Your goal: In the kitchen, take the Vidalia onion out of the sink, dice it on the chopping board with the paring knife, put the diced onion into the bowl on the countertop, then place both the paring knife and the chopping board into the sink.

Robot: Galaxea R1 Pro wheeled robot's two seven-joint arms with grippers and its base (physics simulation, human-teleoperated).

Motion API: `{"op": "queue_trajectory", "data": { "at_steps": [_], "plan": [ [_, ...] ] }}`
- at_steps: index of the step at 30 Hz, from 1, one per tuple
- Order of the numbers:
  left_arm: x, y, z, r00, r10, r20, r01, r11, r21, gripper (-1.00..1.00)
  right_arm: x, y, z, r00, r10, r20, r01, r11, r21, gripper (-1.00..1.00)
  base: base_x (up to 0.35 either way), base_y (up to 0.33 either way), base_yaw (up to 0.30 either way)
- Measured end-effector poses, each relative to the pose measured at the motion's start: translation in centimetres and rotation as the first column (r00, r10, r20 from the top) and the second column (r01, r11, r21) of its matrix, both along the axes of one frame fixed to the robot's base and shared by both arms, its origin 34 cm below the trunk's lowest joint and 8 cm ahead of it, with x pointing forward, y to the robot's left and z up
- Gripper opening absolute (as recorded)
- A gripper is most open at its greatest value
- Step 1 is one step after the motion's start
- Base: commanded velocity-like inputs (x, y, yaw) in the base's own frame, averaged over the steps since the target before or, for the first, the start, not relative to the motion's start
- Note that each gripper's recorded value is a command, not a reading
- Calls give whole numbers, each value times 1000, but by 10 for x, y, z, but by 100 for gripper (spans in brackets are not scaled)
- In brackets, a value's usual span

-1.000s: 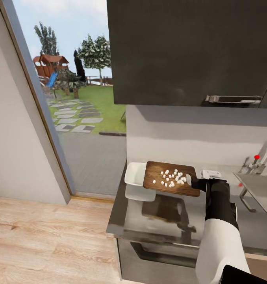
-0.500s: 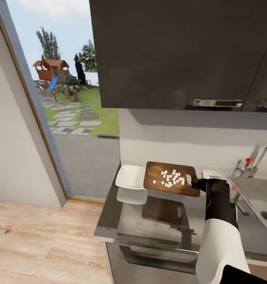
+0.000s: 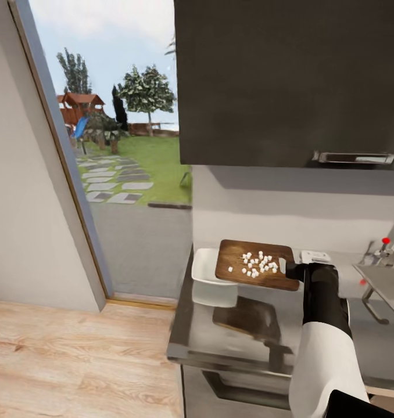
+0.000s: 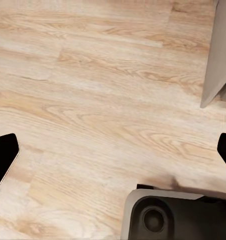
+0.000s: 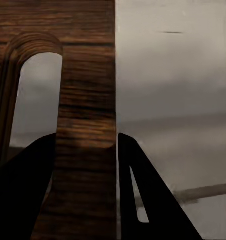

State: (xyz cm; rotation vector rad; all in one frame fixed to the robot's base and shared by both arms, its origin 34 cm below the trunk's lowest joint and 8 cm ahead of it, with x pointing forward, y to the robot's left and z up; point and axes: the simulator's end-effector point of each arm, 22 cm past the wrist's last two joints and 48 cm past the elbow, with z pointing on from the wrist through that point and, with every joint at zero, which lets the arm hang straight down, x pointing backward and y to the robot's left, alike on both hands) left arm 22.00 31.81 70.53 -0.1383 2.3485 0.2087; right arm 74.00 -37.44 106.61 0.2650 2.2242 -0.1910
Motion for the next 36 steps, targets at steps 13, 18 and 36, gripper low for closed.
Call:
{"op": "queue_trajectory", "data": {
  "at_steps": [13, 18, 36],
  "plan": [
    [6, 0, 2, 1000, -1, 20, 1, 1000, 0, 100, -7, -10, 10, 999, -44, -1, 44, 999, -22, -100, 15, 36, 0],
    [8, 0, 3, 1000, -1, 28, 1, 1000, 0, 100, -10, -13, 14, 998, -60, -6, 60, 998, -26, -100, 0, 0, 0],
    [11, -1, 4, 999, 0, 39, 0, 1000, -1, 100, -4, 1, 25, 1000, -23, 2, 23, 999, -43, -100, 0, 0, 0]
  ]
}}
